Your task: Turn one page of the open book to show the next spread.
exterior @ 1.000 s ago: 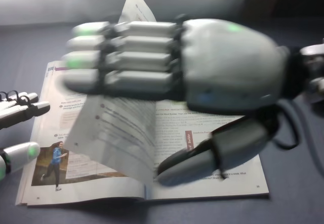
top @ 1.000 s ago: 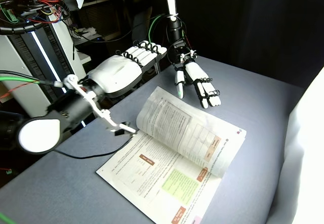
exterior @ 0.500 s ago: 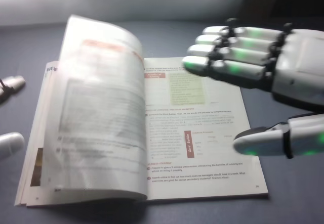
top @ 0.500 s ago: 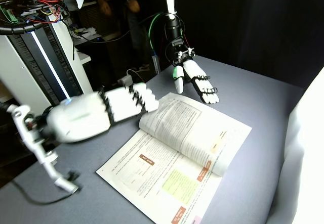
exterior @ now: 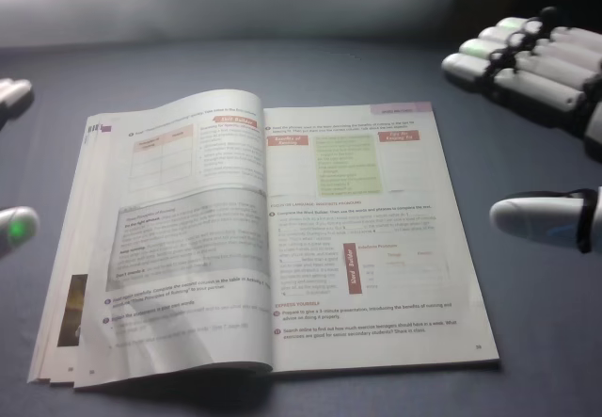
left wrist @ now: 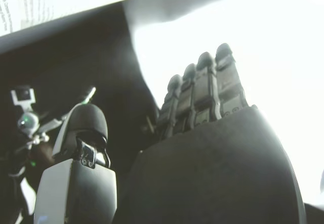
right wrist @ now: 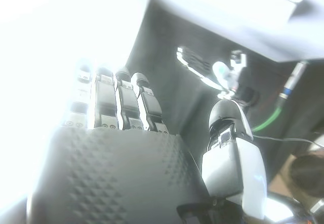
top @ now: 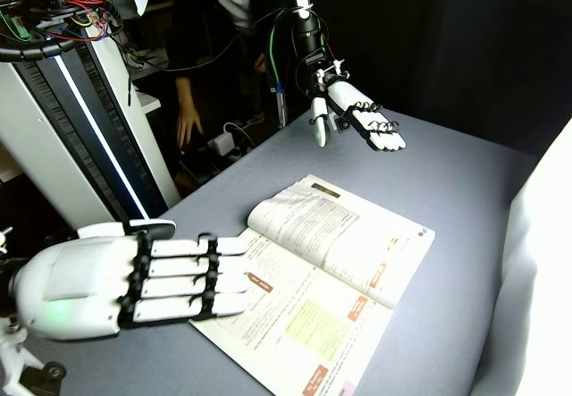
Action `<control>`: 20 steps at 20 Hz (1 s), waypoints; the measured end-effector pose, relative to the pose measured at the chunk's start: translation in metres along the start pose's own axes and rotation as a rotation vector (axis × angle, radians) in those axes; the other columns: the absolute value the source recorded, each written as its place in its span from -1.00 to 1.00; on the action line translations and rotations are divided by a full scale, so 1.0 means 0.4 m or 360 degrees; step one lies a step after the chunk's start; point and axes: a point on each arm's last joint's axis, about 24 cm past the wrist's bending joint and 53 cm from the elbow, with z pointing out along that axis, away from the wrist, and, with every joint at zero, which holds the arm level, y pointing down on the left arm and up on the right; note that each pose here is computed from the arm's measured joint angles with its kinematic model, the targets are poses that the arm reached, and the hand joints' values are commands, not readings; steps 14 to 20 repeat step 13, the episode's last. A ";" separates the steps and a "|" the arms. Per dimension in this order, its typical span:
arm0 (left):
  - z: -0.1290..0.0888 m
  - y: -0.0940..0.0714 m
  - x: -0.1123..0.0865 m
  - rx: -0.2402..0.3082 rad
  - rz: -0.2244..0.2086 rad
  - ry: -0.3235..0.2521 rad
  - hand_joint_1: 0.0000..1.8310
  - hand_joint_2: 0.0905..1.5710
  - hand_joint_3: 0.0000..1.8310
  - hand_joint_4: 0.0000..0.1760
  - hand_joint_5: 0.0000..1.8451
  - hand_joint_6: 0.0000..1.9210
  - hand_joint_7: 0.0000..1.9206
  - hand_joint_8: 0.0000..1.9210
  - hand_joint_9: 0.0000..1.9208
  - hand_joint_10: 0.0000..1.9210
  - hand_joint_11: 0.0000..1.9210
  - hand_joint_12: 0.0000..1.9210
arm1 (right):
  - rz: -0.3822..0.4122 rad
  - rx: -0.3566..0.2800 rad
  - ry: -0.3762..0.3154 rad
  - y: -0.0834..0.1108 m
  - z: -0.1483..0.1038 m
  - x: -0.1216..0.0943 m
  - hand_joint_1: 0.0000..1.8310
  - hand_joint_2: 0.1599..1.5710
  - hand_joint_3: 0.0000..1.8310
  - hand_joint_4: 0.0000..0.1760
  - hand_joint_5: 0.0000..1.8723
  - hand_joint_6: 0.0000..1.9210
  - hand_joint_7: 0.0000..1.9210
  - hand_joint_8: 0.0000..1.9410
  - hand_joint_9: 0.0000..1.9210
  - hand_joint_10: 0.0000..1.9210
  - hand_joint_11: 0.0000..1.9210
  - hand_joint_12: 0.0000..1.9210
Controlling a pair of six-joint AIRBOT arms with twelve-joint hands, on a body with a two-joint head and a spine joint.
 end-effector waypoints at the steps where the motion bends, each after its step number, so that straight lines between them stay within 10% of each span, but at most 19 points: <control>1: 0.007 -0.009 -0.003 0.0022 -0.0003 -0.0010 -0.76 0.68 -1.00 -1.00 -1.00 -1.00 -1.00 -1.00 -1.00 -1.00 -1.00 -1.00 | 0.0005 0.0009 -0.0012 -0.003 -0.006 -0.003 -1.00 0.48 -0.97 -1.00 -1.00 -1.00 -1.00 -1.00 -1.00 -1.00 -1.00 -1.00; 2: 0.018 -0.021 -0.004 0.0061 -0.0006 -0.0014 -0.76 0.68 -1.00 -1.00 -1.00 -1.00 -1.00 -1.00 -1.00 -1.00 -1.00 -1.00 | 0.0015 0.0021 -0.0048 -0.009 -0.014 -0.015 -0.99 0.47 -0.98 -0.59 -1.00 -1.00 -1.00 -1.00 -1.00 -1.00 -1.00 -1.00; 3: 0.031 -0.032 0.004 0.0096 -0.0021 -0.0014 -0.81 0.68 -1.00 -1.00 -1.00 -1.00 -1.00 -1.00 -1.00 -1.00 -1.00 -1.00 | 0.0029 0.0052 -0.0096 -0.022 -0.028 -0.030 -0.97 0.52 -0.97 -1.00 -1.00 -1.00 -1.00 -1.00 -1.00 -1.00 -1.00 -1.00; 6: 0.058 -0.054 0.027 0.0167 -0.0045 0.0009 -0.87 0.70 -0.99 -1.00 -1.00 -1.00 -1.00 -1.00 -1.00 -1.00 -1.00 -1.00 | 0.0046 0.0075 -0.0208 -0.032 -0.055 -0.068 -0.94 0.54 -0.98 -1.00 -1.00 -1.00 -1.00 -1.00 -1.00 -1.00 -0.95 -0.97; 10: 0.081 -0.071 0.018 0.0233 -0.0072 -0.0043 -0.67 0.69 -1.00 -0.79 -1.00 -1.00 -1.00 -1.00 -1.00 -1.00 -1.00 -1.00 | 0.0047 0.0044 -0.0358 -0.019 -0.080 -0.123 -0.80 0.56 -1.00 0.27 -1.00 -1.00 -1.00 -1.00 -1.00 -1.00 -1.00 -0.81; 12: 0.090 -0.085 0.019 0.0267 -0.0074 -0.0037 -0.54 0.74 -0.99 -0.40 -1.00 -1.00 -1.00 -1.00 -1.00 -1.00 -1.00 -1.00 | 0.0035 0.0014 -0.0429 -0.008 -0.093 -0.150 -0.82 0.53 -1.00 -0.03 -1.00 -1.00 -1.00 -1.00 -1.00 -1.00 -1.00 -0.58; 20: 0.093 -0.093 0.019 0.0285 -0.0076 -0.0038 -0.54 0.74 -0.99 -0.40 -1.00 -1.00 -1.00 -1.00 -1.00 -1.00 -1.00 -1.00 | 0.0029 0.0000 -0.0449 -0.002 -0.098 -0.158 -0.82 0.53 -1.00 -0.03 -1.00 -1.00 -1.00 -1.00 -1.00 -1.00 -1.00 -0.58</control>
